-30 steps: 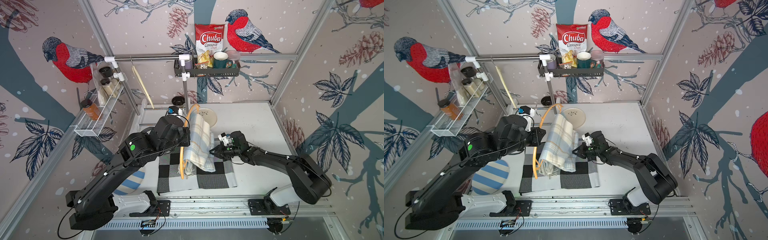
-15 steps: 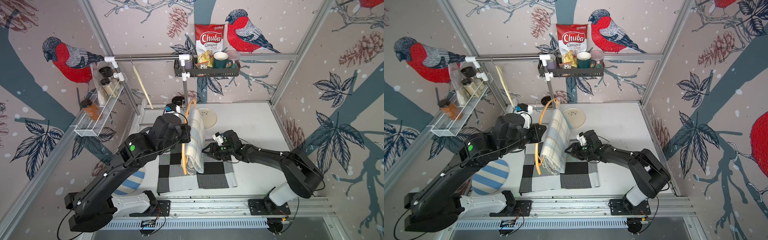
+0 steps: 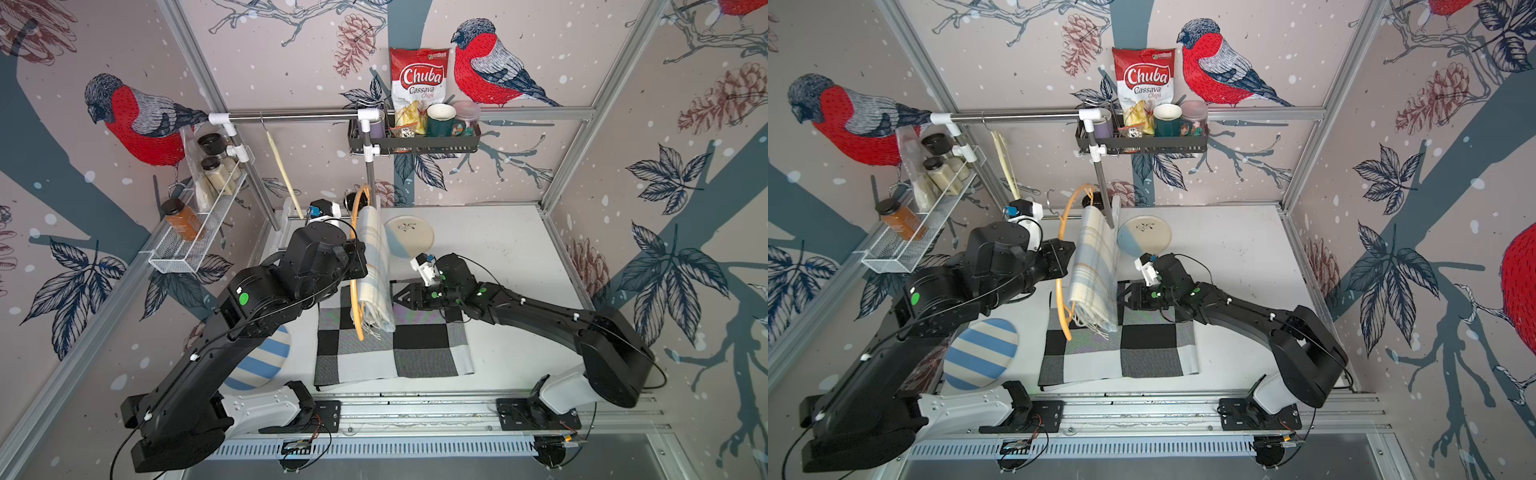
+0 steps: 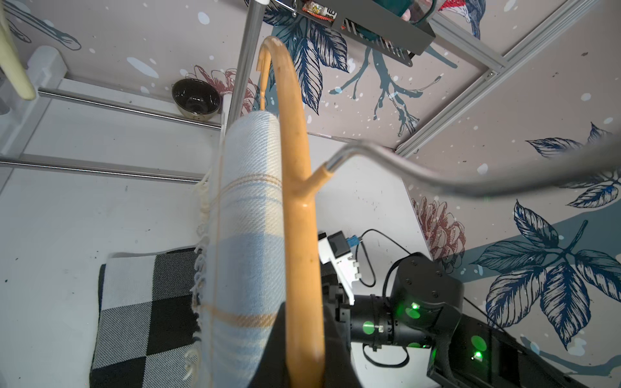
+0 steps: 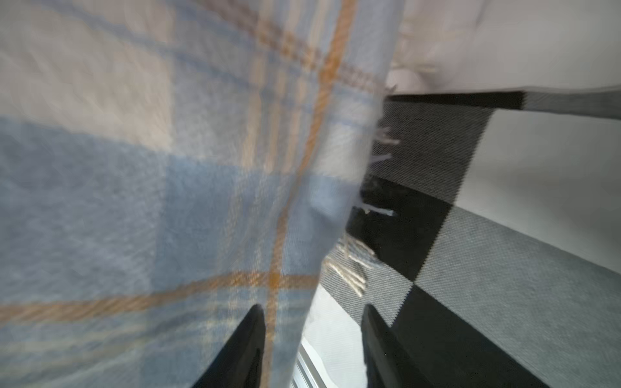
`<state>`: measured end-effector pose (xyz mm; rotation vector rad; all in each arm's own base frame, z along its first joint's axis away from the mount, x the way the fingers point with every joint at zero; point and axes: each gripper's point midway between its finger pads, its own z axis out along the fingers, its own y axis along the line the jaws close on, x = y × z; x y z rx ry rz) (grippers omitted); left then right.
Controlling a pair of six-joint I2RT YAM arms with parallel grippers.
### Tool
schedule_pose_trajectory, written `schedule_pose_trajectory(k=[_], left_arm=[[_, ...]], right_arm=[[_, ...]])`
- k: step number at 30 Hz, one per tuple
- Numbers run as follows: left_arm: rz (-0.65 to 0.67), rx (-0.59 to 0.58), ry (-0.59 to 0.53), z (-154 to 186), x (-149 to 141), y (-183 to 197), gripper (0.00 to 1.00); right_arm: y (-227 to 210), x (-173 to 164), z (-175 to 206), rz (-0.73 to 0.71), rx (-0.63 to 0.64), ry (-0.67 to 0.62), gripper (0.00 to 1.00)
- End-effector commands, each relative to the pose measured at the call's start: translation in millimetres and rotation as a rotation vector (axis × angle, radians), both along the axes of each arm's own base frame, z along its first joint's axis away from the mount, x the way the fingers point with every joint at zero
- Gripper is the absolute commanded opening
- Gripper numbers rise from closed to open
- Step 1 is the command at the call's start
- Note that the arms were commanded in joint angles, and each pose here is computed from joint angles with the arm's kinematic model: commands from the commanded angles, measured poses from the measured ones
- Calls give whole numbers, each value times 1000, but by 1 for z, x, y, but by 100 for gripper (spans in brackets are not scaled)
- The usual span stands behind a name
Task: Hang the scarf on the hanger
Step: Hang the scarf on the hanger, then place the hanger at the clothesline.
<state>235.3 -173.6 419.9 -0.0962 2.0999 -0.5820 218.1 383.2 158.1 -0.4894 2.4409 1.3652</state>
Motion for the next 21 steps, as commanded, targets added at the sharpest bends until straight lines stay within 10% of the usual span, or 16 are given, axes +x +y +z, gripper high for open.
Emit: schedule_pose_trajectory(k=[1,21], left_arm=[[32,4,-59,16,5,9,0],[120,145,34,38,88,67,0]], right_arm=[[30,-13,8,103,24,-24,47],[-75,34,31,-101,-8,-54,51]])
